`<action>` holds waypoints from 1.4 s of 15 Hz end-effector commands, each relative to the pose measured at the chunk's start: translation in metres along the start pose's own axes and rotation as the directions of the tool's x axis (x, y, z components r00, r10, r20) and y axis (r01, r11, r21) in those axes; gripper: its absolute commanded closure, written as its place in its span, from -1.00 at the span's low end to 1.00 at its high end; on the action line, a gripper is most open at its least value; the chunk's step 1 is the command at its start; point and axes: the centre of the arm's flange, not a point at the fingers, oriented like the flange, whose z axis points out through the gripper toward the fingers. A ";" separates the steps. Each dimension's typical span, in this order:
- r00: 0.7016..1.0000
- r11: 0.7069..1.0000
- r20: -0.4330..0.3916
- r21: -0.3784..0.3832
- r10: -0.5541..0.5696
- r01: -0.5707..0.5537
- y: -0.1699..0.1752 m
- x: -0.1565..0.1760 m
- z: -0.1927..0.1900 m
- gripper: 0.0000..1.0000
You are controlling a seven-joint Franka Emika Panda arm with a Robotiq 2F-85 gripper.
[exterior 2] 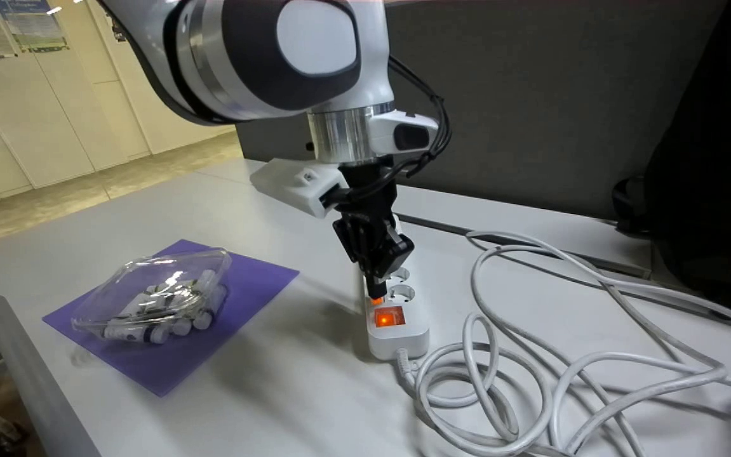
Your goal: Turn off the second switch from the right side of the adapter
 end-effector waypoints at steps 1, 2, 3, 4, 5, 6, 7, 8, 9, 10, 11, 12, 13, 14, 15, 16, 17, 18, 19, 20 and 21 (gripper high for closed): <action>1.000 1.000 -0.015 0.010 -0.008 0.008 -0.001 -0.003 0.005 1.00; 1.000 1.000 -0.014 0.016 -0.020 0.021 -0.001 -0.002 0.006 1.00; 1.000 1.000 -0.013 0.016 -0.026 0.026 -0.001 -0.002 0.008 1.00; 0.999 0.999 -0.014 0.017 -0.031 0.032 -0.002 -0.002 0.009 1.00; 0.999 0.999 -0.014 0.018 -0.037 0.037 -0.002 -0.003 0.010 1.00; 0.999 0.999 -0.013 0.018 -0.041 0.041 -0.002 -0.003 0.011 1.00; 0.999 0.999 -0.013 0.018 -0.044 0.044 -0.002 -0.002 0.012 1.00; 0.999 0.999 -0.011 0.018 -0.048 0.048 -0.001 -0.002 0.012 1.00; 0.999 0.999 -0.008 0.018 -0.051 0.051 -0.001 -0.002 0.013 1.00; 0.999 0.999 -0.006 0.018 -0.051 0.052 -0.001 -0.002 0.014 1.00; 0.999 0.999 -0.001 0.018 -0.051 0.051 0.000 -0.002 0.016 1.00; 0.999 0.999 0.002 0.018 -0.051 0.051 0.002 -0.002 0.018 1.00; 0.999 0.999 0.005 0.018 -0.047 0.047 0.004 -0.002 0.021 1.00; 0.999 0.999 0.011 0.019 -0.042 0.041 0.007 -0.001 0.025 1.00; 0.999 0.999 0.018 0.021 -0.036 0.036 0.010 0.000 0.028 1.00; 1.000 0.999 0.020 0.022 -0.024 0.023 0.014 0.002 0.033 1.00; 0.999 1.000 0.028 0.026 -0.017 0.017 0.017 0.004 0.034 1.00; 0.999 1.000 0.032 0.024 -0.011 0.011 0.020 0.005 0.037 1.00; 0.999 1.000 0.036 0.023 -0.008 0.007 0.022 0.006 0.038 1.00; 0.999 1.000 0.041 0.022 0.001 -0.002 0.025 0.007 0.040 1.00; 0.999 1.000 0.052 0.023 0.006 -0.007 0.026 0.008 0.042 1.00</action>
